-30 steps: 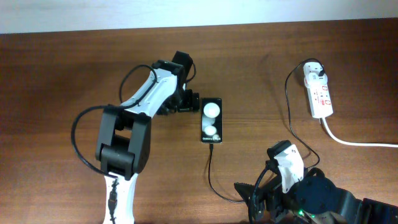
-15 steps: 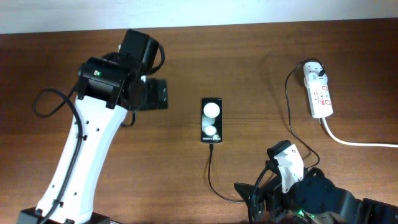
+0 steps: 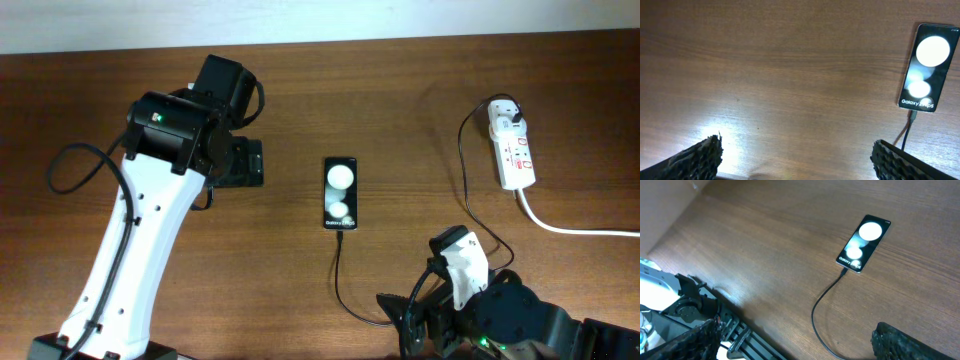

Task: Plug charger to phone and switch on socket

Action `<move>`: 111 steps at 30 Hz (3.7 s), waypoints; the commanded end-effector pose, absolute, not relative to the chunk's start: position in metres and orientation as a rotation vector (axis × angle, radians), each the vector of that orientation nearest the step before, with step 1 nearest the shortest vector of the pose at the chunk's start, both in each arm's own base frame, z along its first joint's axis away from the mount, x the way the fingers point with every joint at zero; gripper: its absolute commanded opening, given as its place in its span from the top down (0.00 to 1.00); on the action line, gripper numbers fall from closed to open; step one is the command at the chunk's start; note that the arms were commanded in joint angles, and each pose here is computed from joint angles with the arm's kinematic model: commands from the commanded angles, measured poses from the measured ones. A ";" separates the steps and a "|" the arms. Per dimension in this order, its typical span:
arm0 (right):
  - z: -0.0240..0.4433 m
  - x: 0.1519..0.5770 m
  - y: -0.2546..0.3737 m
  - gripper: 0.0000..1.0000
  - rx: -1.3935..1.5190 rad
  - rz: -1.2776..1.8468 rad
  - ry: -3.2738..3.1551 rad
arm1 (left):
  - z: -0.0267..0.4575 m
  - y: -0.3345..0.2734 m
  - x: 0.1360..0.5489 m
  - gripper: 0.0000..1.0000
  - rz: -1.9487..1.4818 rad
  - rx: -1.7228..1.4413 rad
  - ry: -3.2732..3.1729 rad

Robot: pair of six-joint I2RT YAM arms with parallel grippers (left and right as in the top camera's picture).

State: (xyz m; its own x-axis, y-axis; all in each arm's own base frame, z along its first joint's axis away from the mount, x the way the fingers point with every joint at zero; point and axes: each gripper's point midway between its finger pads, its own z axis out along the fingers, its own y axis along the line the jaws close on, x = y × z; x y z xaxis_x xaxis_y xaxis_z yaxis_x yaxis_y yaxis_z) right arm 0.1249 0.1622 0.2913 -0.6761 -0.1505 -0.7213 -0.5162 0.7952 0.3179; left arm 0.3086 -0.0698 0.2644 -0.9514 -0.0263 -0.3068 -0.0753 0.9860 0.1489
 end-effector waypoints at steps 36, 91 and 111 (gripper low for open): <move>0.181 0.188 0.228 0.96 0.050 0.379 2.708 | 0.434 0.029 0.059 0.01 -0.226 -0.216 1.922; 0.124 0.406 -0.164 0.96 1.362 -0.063 2.688 | 0.379 0.058 -0.143 0.01 -0.198 -0.445 1.291; 0.054 0.469 -0.173 0.96 1.448 0.092 2.548 | 0.379 0.067 -0.140 0.01 -0.250 -0.405 1.303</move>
State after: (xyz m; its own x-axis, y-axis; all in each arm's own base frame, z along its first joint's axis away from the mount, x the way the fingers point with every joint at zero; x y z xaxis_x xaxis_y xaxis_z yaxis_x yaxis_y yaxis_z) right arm 0.4607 -0.1660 0.0504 -0.5162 0.8480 -0.1201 0.8365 0.5293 0.1417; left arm -0.1383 0.0655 0.3802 0.2423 -0.4002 -0.8838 -0.0386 0.9063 -0.4210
